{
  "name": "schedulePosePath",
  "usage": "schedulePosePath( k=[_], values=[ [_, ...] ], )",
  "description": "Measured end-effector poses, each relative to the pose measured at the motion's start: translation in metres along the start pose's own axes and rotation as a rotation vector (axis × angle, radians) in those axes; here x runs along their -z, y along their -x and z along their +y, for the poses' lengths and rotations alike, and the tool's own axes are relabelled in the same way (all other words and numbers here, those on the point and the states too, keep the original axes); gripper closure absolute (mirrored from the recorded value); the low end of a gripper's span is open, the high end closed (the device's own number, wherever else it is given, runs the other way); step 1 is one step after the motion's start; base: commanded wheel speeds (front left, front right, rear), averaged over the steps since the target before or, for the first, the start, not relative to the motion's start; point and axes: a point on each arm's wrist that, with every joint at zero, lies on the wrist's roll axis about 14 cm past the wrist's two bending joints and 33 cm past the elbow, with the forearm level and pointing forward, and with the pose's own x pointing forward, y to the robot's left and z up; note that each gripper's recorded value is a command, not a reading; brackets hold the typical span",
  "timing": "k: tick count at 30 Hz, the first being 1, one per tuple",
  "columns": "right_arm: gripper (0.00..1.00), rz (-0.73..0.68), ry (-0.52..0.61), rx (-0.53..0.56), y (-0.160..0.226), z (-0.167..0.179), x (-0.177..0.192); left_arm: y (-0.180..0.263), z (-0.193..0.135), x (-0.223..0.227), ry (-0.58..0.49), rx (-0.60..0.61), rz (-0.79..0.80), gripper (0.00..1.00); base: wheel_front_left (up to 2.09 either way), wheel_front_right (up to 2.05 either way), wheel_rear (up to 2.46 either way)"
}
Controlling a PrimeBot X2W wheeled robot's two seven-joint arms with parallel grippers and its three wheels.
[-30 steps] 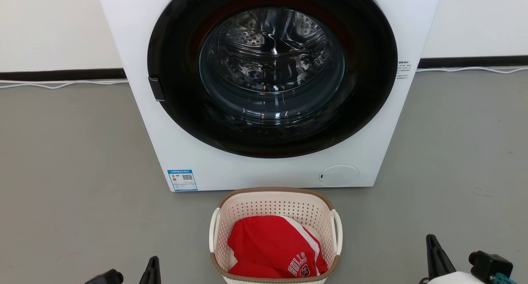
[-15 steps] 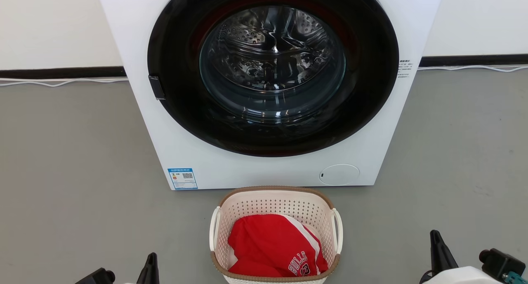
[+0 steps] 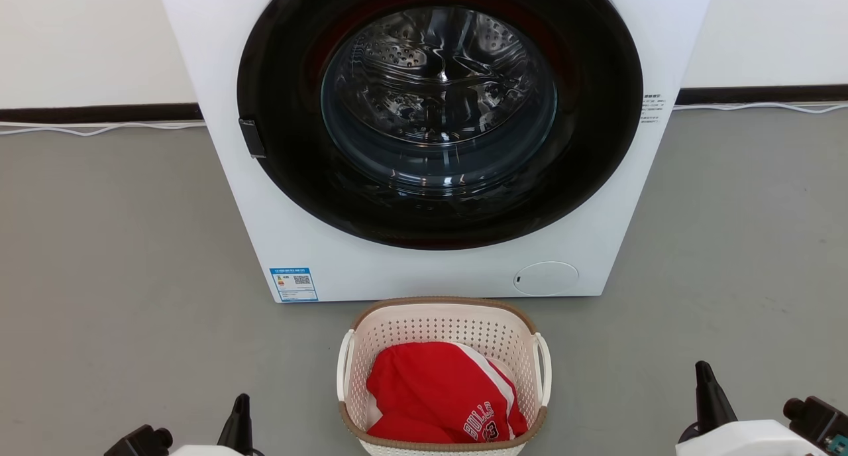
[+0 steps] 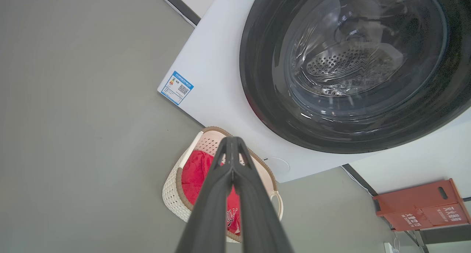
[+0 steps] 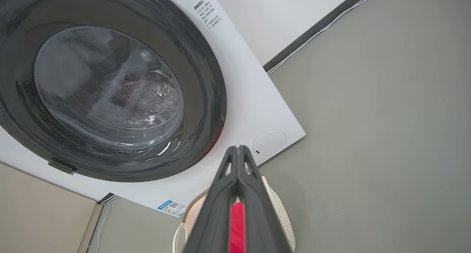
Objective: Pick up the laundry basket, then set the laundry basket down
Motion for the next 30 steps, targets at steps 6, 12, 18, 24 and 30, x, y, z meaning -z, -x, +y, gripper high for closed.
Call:
schedulePosePath(
  k=[6, 12, 18, 24, 30],
  values=[
    [1.00, -0.005, -0.070, -0.001, -0.001, 0.002, -0.003, -0.002, -0.002, -0.004, 0.064, 0.003, 0.001, 1.00, 0.00, 0.00, 0.00],
    [1.00, -0.006, -0.144, -0.003, -0.002, 0.004, -0.004, -0.003, -0.005, -0.006, 0.128, 0.012, 0.000, 1.00, 0.00, 0.00, 0.00],
    [1.00, -0.002, -0.214, -0.009, -0.004, 0.006, -0.006, -0.005, -0.008, -0.009, 0.191, 0.025, 0.000, 1.00, 0.00, 0.00, 0.00],
    [1.00, 0.001, -0.287, -0.015, -0.005, 0.009, -0.008, -0.006, -0.010, -0.011, 0.255, 0.032, 0.004, 1.00, 0.00, 0.00, 0.00],
    [1.00, -0.003, -0.358, -0.028, -0.007, 0.013, -0.011, -0.007, -0.013, -0.014, 0.319, 0.045, 0.008, 1.00, 0.00, 0.00, 0.00]
  ],
)
